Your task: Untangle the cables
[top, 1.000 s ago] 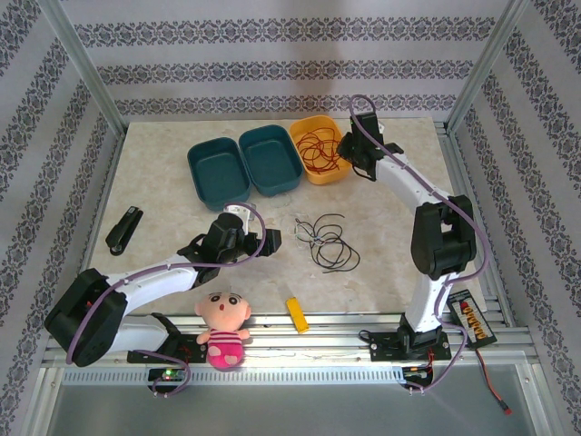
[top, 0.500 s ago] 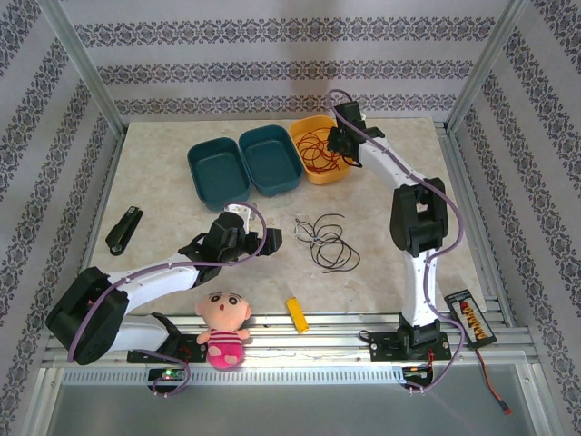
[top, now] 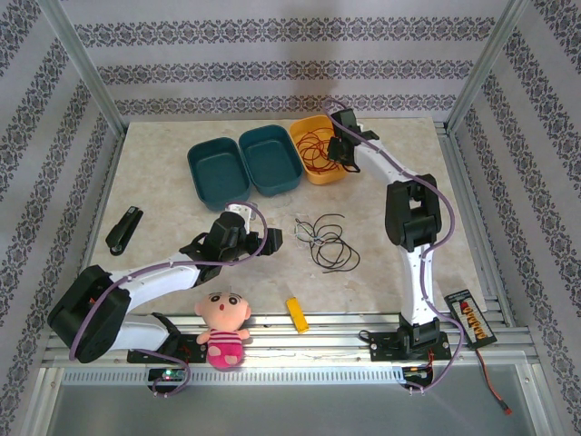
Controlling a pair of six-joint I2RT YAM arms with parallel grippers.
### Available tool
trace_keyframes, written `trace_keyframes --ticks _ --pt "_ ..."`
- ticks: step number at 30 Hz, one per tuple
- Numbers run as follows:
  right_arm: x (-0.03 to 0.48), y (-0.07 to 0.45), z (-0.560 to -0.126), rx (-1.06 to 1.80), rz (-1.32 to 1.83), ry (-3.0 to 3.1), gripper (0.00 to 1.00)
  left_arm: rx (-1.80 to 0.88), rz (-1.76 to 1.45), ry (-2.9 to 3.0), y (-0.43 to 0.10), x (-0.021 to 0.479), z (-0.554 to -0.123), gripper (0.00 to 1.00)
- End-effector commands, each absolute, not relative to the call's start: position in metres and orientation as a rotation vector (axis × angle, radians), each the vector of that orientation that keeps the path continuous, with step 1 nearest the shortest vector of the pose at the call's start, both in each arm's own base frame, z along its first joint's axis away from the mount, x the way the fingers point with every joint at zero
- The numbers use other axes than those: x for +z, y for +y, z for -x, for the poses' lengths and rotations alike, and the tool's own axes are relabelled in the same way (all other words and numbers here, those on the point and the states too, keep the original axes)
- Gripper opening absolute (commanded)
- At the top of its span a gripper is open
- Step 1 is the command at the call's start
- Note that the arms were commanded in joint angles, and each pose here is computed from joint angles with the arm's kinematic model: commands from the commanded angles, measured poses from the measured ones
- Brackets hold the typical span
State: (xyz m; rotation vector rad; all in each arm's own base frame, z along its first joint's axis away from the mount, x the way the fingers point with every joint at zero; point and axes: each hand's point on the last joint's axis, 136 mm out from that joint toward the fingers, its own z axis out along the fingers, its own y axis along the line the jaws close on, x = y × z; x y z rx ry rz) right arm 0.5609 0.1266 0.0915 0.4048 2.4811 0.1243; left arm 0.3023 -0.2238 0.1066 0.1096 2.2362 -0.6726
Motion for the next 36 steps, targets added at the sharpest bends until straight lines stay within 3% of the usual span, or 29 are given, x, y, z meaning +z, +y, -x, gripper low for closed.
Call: trace_keyframes --ticks 1,5,18,29,36 --pt "0.079 0.134 -0.558 0.110 -0.366 2.522 0.14 -0.715 -0.095 2.196 -0.230 0.122 -0.311 0.99" --pt "0.076 0.142 -0.557 0.130 -0.340 2.539 0.08 -0.716 -0.096 2.195 -0.230 0.122 -0.310 0.99" --pt "0.095 0.166 -0.548 0.212 -0.235 2.552 0.11 -0.725 -0.096 2.195 -0.231 0.121 -0.310 0.99" --pt "0.155 0.173 -0.524 0.241 -0.167 2.468 0.27 -0.760 -0.075 2.192 -0.241 0.131 -0.319 0.99" --pt "0.187 0.165 -0.475 0.325 -0.146 2.408 0.33 -0.838 -0.144 2.258 -0.272 0.127 -0.331 0.90"
